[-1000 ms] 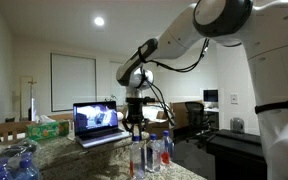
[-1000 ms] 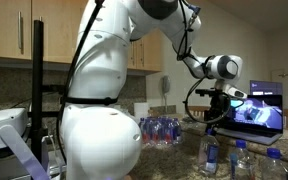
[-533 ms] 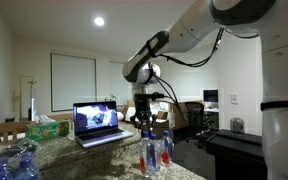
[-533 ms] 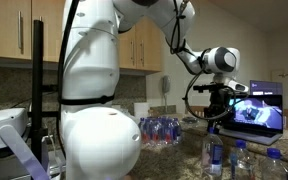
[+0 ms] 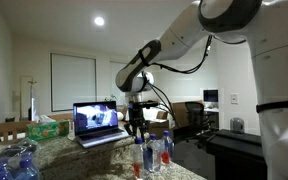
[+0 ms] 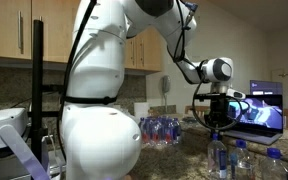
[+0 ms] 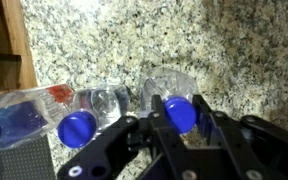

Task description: Move the three empty water bottles to the right

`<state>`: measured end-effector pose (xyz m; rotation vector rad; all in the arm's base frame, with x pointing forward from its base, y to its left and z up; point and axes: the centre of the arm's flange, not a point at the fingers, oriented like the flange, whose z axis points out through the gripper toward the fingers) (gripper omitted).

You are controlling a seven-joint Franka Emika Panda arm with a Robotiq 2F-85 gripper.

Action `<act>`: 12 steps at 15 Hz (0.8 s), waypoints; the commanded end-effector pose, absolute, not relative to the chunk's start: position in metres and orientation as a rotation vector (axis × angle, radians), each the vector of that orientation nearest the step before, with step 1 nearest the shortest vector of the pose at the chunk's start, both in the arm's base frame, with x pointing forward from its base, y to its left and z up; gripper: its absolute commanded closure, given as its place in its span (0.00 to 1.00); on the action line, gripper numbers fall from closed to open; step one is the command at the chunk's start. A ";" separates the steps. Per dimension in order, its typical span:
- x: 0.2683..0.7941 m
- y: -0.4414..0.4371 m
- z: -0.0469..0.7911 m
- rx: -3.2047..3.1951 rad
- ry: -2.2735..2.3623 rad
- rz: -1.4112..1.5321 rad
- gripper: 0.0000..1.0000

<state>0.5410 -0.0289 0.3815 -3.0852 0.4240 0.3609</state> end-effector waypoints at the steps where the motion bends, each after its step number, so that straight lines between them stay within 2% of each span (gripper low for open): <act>1: 0.555 -0.029 0.377 -3.117 0.332 0.336 0.86; 2: 0.555 -0.028 0.376 -3.116 0.326 0.336 0.41; 3: 0.555 -0.027 0.376 -3.117 0.320 0.341 0.40; 9: 0.548 -0.023 0.380 -3.118 0.323 0.321 0.03; 12: 0.536 -0.017 0.403 -3.121 0.329 0.237 0.00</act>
